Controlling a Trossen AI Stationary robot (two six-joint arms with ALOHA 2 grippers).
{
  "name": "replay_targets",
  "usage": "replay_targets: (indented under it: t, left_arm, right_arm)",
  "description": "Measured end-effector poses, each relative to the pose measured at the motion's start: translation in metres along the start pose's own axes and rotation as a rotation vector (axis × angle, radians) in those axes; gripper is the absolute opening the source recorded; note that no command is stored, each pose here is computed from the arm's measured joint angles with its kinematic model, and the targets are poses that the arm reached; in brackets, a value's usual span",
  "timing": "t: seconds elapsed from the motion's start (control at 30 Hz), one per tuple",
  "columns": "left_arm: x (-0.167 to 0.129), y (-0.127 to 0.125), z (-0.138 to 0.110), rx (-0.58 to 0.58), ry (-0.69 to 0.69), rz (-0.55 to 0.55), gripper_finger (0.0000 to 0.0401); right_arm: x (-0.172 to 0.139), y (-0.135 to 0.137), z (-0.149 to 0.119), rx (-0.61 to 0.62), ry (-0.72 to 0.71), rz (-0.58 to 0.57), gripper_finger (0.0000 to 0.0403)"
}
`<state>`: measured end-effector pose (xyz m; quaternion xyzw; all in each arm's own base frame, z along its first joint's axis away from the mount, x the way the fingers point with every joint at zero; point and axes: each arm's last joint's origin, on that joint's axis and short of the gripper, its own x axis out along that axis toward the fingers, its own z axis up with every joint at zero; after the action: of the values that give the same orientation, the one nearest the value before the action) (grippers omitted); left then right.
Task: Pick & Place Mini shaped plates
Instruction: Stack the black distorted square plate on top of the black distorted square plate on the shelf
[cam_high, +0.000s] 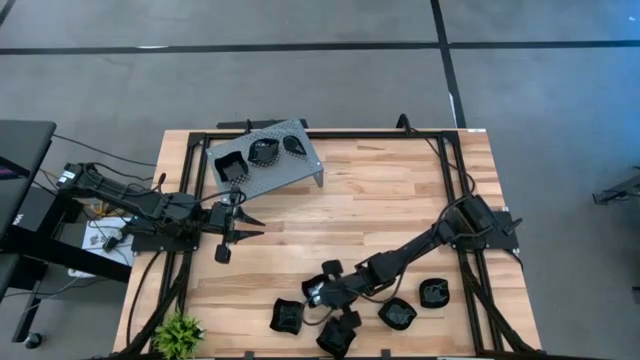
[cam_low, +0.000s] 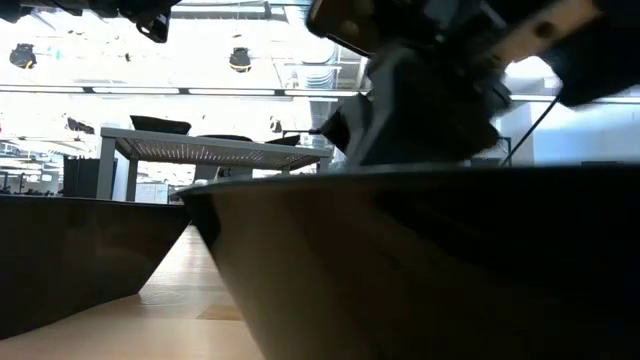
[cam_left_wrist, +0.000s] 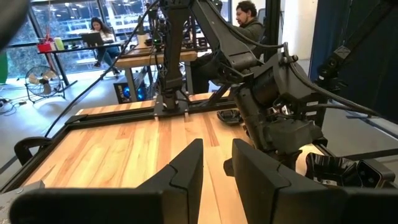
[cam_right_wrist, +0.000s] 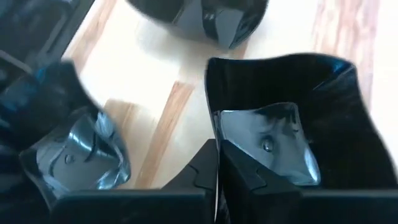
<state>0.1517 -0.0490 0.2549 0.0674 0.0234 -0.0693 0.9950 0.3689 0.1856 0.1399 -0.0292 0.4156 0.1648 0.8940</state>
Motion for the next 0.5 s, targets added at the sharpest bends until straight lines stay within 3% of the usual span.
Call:
replay_targets:
  t: [0.13,0.27,0.5]
  left_arm:
    - [0.0,0.0,0.001,0.022,-0.004,0.001,0.0088]
    - [-0.002,0.001,0.006,0.06,-0.055,0.02,0.0088]
    - [-0.003,0.002,0.009,0.096,-0.077,0.034,0.0088]
  right_arm:
    - [-0.005,-0.005,0.018,0.018,-0.03,0.0,0.001]
    - [-0.016,-0.016,0.037,0.041,0.049,-0.034,0.0002]
    - [-0.041,-0.049,0.068,0.036,0.12,-0.162,0.0003]
